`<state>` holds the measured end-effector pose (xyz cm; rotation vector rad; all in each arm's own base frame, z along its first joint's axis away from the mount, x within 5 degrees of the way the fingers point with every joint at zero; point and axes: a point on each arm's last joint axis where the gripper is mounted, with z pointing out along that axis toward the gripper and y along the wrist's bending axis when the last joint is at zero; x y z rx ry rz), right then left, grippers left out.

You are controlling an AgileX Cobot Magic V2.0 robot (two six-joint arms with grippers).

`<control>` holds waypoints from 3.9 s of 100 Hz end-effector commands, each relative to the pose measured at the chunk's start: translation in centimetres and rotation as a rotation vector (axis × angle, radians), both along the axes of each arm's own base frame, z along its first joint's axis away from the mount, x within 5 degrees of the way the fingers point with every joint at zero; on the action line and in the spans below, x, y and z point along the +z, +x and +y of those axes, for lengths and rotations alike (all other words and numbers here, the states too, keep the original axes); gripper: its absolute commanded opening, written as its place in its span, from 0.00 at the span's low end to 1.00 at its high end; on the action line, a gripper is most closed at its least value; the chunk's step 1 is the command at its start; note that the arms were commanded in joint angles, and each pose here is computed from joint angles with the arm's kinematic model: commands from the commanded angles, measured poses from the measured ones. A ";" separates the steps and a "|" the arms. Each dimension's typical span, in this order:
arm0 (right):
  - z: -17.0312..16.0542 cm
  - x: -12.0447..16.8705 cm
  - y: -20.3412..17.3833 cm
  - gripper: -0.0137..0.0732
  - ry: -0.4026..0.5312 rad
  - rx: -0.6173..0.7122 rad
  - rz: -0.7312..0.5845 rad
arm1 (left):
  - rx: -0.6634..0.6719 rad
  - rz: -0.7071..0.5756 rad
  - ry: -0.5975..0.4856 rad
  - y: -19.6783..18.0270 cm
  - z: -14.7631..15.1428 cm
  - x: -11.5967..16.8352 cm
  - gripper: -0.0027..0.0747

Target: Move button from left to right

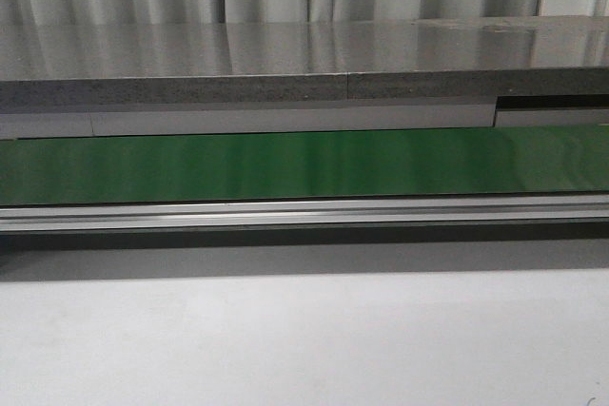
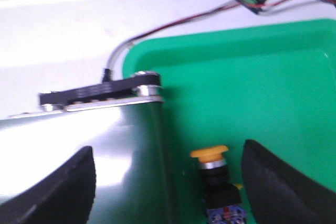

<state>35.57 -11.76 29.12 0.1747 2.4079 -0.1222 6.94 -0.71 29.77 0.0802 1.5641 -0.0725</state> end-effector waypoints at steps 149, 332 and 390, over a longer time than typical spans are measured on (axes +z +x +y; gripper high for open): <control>12.8 1.6 -28.2 0.71 -0.007 0.299 -0.746 | -0.004 -0.096 -0.028 -0.1 0.0 1.5 0.01; 12.0 -5.6 -30.3 0.08 0.026 0.189 -0.923 | -0.004 -0.096 -0.028 -0.1 0.0 1.5 0.01; 12.0 -8.2 -30.1 0.08 0.041 0.183 -0.926 | -0.004 -0.096 -0.028 -0.1 0.0 1.5 0.01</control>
